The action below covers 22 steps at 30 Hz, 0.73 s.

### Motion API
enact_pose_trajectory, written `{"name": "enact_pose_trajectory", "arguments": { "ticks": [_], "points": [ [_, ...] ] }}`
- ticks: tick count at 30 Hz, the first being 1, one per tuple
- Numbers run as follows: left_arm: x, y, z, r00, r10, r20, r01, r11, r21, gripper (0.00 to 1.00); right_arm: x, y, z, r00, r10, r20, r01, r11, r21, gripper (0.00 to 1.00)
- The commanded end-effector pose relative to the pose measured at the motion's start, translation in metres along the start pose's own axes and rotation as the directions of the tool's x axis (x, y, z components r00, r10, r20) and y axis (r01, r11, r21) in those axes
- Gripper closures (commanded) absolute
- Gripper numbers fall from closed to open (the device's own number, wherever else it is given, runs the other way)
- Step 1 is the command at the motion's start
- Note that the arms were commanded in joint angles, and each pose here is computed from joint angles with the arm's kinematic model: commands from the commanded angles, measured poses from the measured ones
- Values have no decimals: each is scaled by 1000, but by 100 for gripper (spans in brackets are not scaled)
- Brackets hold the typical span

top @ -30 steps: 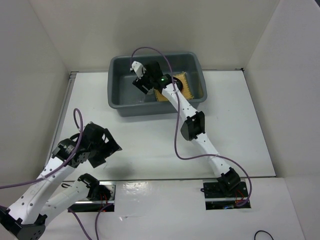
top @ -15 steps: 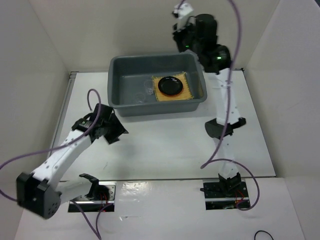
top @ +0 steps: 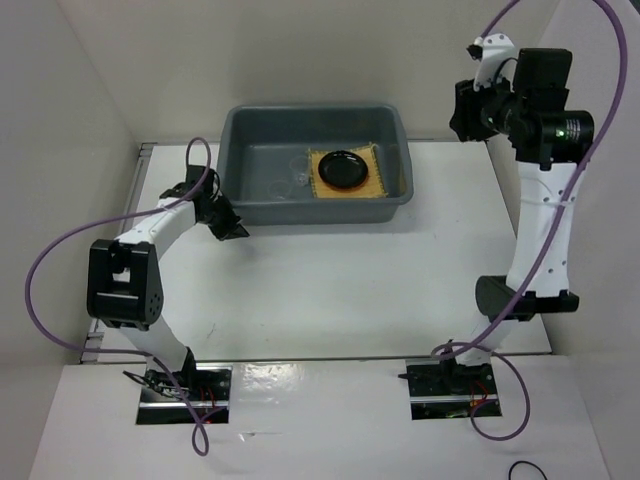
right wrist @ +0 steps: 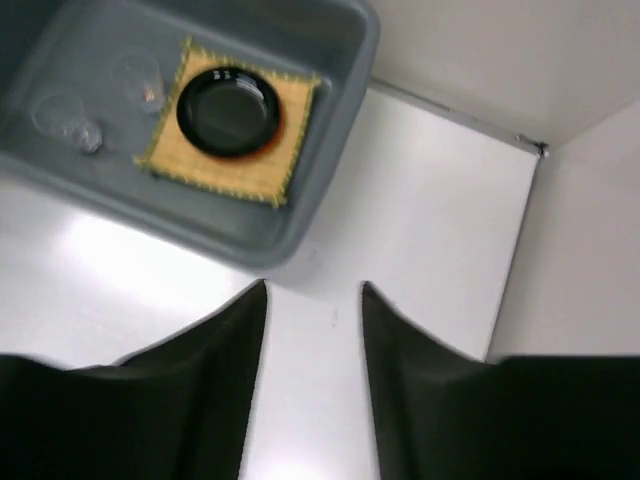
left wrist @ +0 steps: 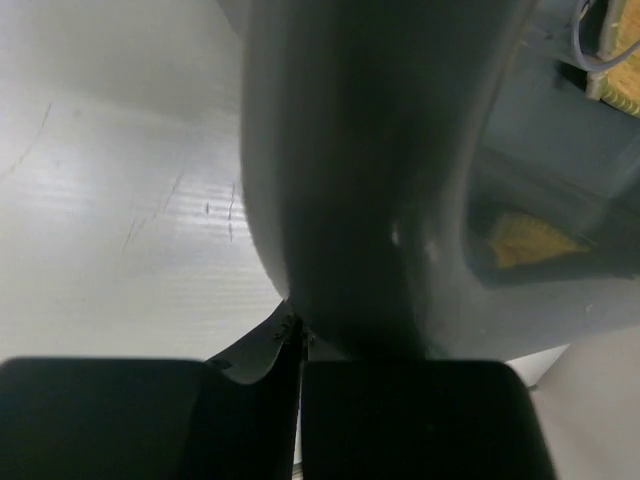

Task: Place the mixed dishes into the plastic bin

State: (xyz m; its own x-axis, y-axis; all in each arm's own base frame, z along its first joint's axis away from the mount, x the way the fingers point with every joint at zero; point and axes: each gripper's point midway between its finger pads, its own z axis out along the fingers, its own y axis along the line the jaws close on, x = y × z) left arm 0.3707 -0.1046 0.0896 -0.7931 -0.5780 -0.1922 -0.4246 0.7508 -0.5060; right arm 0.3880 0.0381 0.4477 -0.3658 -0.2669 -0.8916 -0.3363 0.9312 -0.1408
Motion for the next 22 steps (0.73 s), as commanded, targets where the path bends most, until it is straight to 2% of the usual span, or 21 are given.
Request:
{"name": "enact_pose_trajectory", "arguments": {
  "ticks": [1,3,4,5,6,7,9,10,11,12,13,14,17,18,19,20,22],
  "points": [
    [-16,-11,9,998,57,-6,-56,997,61,100,15,10,-30,1000,3,-19,-3,1000,-28,48],
    [-19,-10,10,999,49,-8,-49,997,65,99,24,15,-44,1000,-2,-24,1,999,-33,31],
    [-18,-12,10,999,50,-15,-48,996,73,97,26,16,-48,1000,-1,-26,0,999,-33,18],
    [-18,-12,10,999,50,-15,-48,996,73,95,31,18,-48,999,2,-40,-4,999,-37,13],
    [-19,-16,4,999,41,-2,-41,996,84,87,30,20,-56,1000,-1,-26,0,999,-33,9],
    [-19,-20,-7,999,50,20,-52,994,101,82,32,21,-59,1000,-1,-26,0,999,-33,1],
    [-17,-25,-22,997,50,51,-56,991,126,71,38,22,-67,1000,4,-29,-5,1000,-24,1],
    [-20,-36,-45,993,53,110,-70,985,159,51,46,24,-66,999,11,-53,-12,999,-31,1],
    [-22,-46,-73,983,56,177,-90,977,194,42,50,22,-75,999,-2,-49,2,1000,-13,1],
    [-25,-51,-89,972,61,227,-109,973,205,23,66,26,-70,996,10,-93,-12,1000,-26,1],
    [-26,-54,-105,961,63,268,-123,970,212,12,72,23,-70,995,4,-100,-6,1000,-18,1],
    [-21,-65,-138,937,77,342,-167,956,242,0,76,24,-82,997,4,-82,-4,1000,-1,1],
    [-15,-65,-187,867,105,487,-248,939,238,0,101,26,-74,994,11,-109,-10,1000,7,1],
    [-7,-67,-223,812,110,573,-307,916,260,0,104,29,-79,995,8,-98,-7,1000,10,1],
    [-6,-60,-235,771,129,624,-335,915,225,0,115,32,-75,991,28,-127,-28,1000,3,1],
    [6,-56,-265,714,115,691,-370,899,233,0,118,29,-73,990,35,-134,-34,999,9,1],
    [12,-39,-280,647,112,754,-380,905,192,0,125,25,-75,989,59,-135,-55,998,35,1]
  ]
}}
